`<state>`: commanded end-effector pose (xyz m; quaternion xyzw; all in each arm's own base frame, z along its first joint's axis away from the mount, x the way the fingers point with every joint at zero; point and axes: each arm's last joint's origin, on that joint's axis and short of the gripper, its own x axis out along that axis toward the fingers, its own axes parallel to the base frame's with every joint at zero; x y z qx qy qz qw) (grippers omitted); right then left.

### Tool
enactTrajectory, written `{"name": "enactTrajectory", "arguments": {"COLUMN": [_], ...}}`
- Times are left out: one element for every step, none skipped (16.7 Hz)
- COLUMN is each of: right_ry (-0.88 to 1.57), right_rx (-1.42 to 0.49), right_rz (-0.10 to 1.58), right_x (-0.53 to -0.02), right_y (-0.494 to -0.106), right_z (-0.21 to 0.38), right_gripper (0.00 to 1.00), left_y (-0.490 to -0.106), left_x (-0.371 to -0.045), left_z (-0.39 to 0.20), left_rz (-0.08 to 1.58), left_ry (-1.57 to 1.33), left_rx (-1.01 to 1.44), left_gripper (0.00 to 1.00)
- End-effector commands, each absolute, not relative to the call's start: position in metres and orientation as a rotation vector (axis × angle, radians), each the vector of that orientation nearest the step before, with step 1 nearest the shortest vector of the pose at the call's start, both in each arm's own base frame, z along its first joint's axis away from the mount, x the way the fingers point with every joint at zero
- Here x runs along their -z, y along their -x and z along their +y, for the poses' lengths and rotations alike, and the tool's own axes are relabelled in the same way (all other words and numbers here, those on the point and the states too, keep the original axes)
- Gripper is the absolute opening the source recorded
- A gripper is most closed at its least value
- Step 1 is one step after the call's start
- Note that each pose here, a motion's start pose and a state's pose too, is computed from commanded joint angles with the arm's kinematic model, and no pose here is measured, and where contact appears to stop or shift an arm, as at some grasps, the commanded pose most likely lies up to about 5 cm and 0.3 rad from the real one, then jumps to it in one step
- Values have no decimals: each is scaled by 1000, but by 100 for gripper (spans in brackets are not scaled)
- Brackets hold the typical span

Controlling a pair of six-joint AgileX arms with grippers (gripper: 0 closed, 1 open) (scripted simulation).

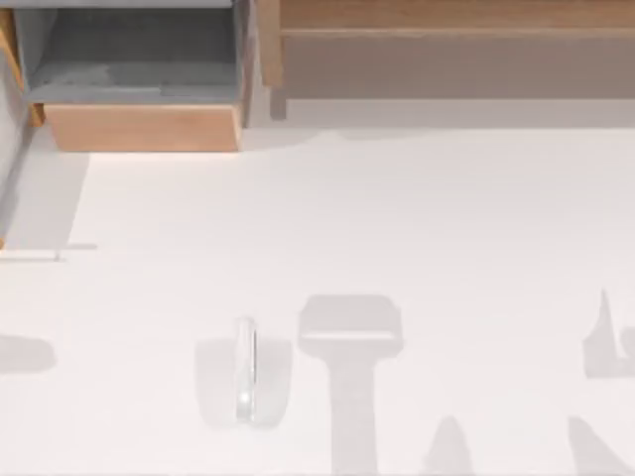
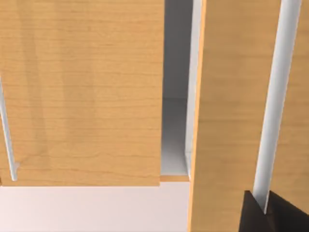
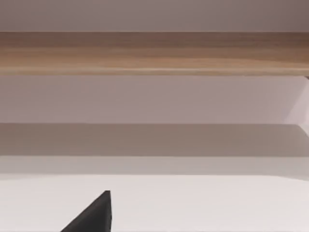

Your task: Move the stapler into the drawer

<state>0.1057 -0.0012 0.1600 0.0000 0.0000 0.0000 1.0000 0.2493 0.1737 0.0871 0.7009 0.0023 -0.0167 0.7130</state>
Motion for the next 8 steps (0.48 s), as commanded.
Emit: {"name": "enactTrajectory", "arguments": {"right_ry": [0,0,0,0,0,0,0,0], "right_rx": [0,0,0,0,0,0,0,0], "right_rz": [0,0,0,0,0,0,0,0], "right_x": [-160,-160,-160,-160,-160,-160,-160,-160], "right_y": [-106,-106,-106,-106,-106,-106,-106,-106], "right_z": [-1,-1,-1,-1,-1,-1,-1,-1], "right_gripper": [100,100,100,100,100,100,100,100], "left_y": [-246,-245,-245,-245,-245,-245,-245,-245], "left_x": [-88,-88,-88,-88,-88,-88,-88,-88], "left_z": [174,174,174,174,174,174,174,174], "left_rz": [2,1,1,1,1,1,1,1], "left_ry": [-1556,-1557,-1557,-1557,-1557,-1557,-1557,-1557], "left_rx": [35,35,35,35,35,35,35,35], "left_gripper": [0,0,0,0,0,8,15,23]}}
